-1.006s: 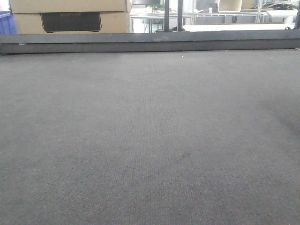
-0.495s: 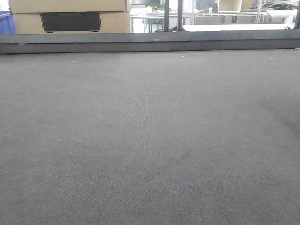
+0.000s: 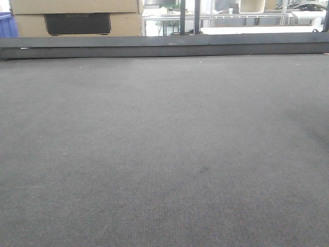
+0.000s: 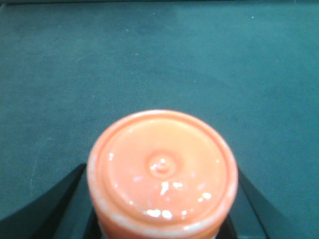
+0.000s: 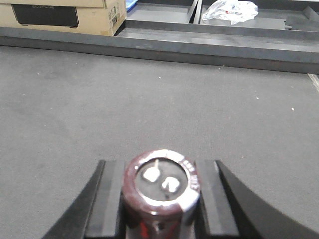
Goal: Place cylindrical capacitor in blue bin on shelf
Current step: 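Lift both held cylinders off the table, then drive the base away from the table toward the bin shelf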
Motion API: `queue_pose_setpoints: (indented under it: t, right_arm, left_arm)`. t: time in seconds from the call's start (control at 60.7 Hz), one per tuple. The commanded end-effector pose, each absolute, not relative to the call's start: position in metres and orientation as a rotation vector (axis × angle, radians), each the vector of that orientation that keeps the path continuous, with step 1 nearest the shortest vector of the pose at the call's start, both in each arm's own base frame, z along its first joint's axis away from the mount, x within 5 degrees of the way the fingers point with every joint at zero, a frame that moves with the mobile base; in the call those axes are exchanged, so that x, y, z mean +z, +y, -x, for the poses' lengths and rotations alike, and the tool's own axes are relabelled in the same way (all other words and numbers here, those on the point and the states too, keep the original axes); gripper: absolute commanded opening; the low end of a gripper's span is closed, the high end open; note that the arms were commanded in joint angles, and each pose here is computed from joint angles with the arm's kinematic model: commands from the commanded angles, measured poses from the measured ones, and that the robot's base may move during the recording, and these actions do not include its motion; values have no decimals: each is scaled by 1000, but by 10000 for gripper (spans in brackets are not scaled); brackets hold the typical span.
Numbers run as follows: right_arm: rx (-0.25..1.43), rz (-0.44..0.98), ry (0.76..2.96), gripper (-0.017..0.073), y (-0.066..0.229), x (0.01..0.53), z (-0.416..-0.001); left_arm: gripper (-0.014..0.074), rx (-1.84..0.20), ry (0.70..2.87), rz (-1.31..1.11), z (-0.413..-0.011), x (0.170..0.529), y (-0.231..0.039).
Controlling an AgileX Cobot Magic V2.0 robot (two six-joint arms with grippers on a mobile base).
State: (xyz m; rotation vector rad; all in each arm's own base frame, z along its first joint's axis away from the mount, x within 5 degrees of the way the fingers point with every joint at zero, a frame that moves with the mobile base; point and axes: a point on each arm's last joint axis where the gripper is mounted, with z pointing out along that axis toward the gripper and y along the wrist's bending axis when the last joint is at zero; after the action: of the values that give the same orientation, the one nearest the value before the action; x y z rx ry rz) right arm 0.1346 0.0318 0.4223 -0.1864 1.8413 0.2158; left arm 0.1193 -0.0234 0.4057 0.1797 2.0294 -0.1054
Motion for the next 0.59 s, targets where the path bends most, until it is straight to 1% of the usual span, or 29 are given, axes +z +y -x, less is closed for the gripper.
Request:
queue_pose_setpoints:
  t: [0.0,0.577]
  right_arm:
    - [218,185,1810,-154,32,427,-133]
    - [218,185,1810,-154,32,427,-133]
  left_arm:
    - [-111,-118,1994,-177,-119,409,-24]
    - [-111,-118,1994,-177,-119,409,-24]
